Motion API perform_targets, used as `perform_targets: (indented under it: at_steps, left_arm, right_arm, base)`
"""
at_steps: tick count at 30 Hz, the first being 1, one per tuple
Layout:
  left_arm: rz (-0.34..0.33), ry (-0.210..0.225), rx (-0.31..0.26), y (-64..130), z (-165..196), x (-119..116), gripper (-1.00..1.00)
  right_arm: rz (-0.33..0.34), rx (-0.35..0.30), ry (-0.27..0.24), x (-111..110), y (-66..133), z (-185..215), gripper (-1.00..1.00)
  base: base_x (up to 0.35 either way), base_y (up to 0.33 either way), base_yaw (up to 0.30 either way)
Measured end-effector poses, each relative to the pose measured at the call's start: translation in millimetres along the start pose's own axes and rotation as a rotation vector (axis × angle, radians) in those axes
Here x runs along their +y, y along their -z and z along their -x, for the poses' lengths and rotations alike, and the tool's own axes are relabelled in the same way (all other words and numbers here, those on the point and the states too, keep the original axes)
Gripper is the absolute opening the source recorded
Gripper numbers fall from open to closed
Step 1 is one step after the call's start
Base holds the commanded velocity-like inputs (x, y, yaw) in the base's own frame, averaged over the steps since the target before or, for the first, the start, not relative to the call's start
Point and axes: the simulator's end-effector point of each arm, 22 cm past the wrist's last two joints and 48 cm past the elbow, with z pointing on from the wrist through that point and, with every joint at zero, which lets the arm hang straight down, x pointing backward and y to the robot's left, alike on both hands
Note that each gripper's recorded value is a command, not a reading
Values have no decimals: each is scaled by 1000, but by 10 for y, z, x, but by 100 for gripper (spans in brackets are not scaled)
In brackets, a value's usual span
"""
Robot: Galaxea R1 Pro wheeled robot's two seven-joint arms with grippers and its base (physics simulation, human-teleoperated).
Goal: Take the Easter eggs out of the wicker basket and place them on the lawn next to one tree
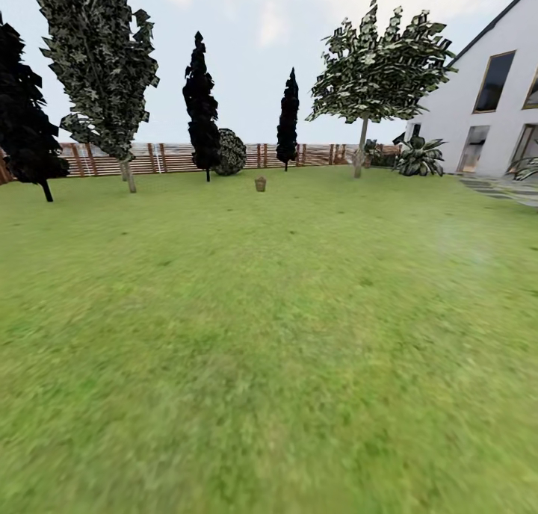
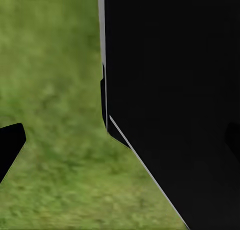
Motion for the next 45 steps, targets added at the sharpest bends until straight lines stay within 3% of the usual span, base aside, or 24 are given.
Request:
perform_targets:
  at_steps: [45]
  left_arm:
    - [0,0,0,0,0,0,100]
  right_arm:
    - [0,0,3,0,0,0,100]
  base:
    - [337,0,0]
